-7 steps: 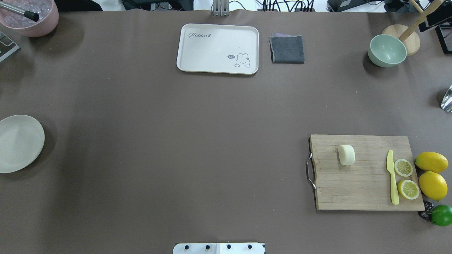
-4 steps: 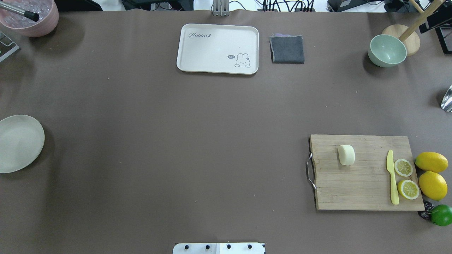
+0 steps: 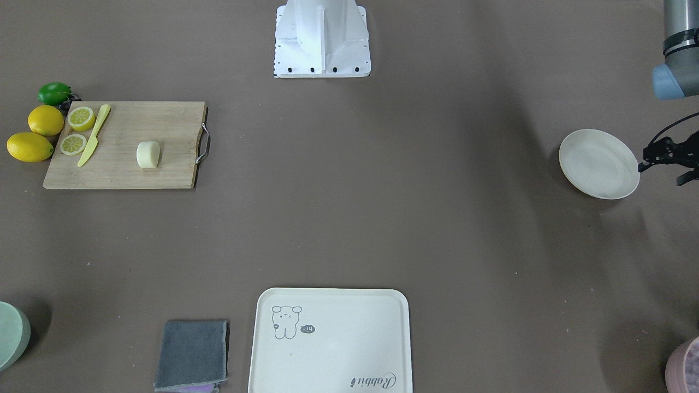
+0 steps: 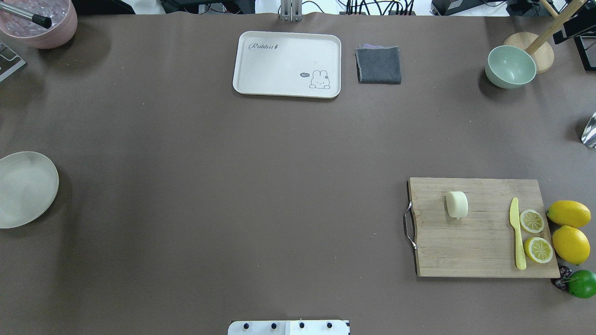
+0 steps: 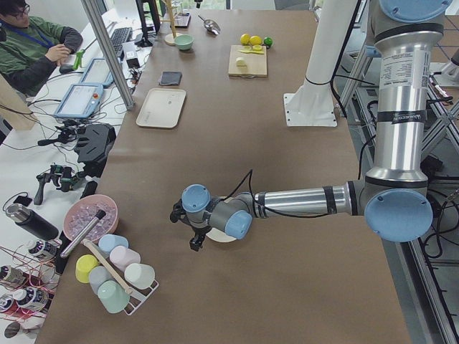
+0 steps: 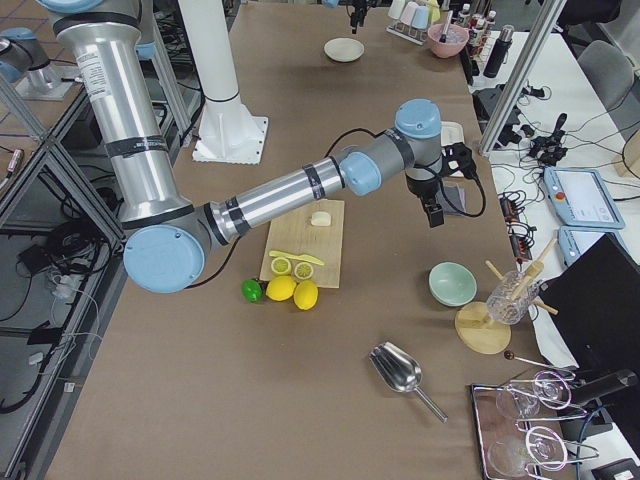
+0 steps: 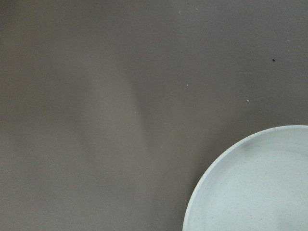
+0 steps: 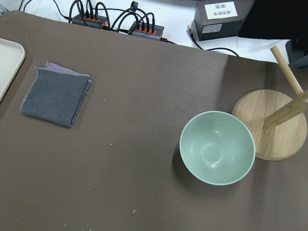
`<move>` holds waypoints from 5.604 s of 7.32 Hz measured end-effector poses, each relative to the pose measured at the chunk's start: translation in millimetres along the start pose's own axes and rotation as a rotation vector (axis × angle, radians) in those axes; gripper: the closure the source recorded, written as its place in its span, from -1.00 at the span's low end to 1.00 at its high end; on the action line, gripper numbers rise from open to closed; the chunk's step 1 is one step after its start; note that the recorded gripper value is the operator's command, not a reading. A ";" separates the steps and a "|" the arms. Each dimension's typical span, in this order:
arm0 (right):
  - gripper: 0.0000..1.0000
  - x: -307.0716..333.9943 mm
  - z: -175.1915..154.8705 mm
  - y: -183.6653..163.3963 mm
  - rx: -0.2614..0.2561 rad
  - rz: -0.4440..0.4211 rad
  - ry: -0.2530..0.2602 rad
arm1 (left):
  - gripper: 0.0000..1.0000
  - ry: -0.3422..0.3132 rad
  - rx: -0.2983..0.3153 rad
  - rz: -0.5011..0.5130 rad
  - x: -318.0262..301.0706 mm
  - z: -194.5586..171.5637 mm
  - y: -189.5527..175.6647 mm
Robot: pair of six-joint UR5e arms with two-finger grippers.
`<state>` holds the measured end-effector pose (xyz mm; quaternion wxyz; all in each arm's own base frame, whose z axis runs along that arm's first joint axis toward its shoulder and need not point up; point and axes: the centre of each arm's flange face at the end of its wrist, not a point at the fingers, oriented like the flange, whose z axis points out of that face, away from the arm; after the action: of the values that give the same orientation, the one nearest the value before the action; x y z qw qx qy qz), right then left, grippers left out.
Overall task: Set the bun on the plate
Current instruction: 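Reach the left gripper to the white plate's rim and grasp it, then slide the white plate with the left gripper toward the table center, then release the plate and draw the left gripper back while the right arm starts moving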
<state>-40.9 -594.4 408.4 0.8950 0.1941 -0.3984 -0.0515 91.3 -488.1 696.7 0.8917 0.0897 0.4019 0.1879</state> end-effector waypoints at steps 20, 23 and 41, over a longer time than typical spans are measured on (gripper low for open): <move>-1.00 -14.8 -4.3 -5.8 0.010 -0.024 -0.017 | 1.00 0.188 0.128 -0.137 42.1 -81.4 -99.3; -1.00 -27.2 0.6 -6.9 0.003 -0.041 -0.028 | 1.00 0.277 0.146 -0.224 175.8 -108.6 -190.6; -1.00 -30.0 11.4 -11.3 -0.010 -0.045 -0.025 | -0.96 0.318 0.288 -0.246 543.4 -14.6 -246.6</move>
<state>-68.8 -600.9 390.2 0.8895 0.1979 -0.4048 -0.0761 474.6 -491.9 239.1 0.8114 0.1353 0.5679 0.0304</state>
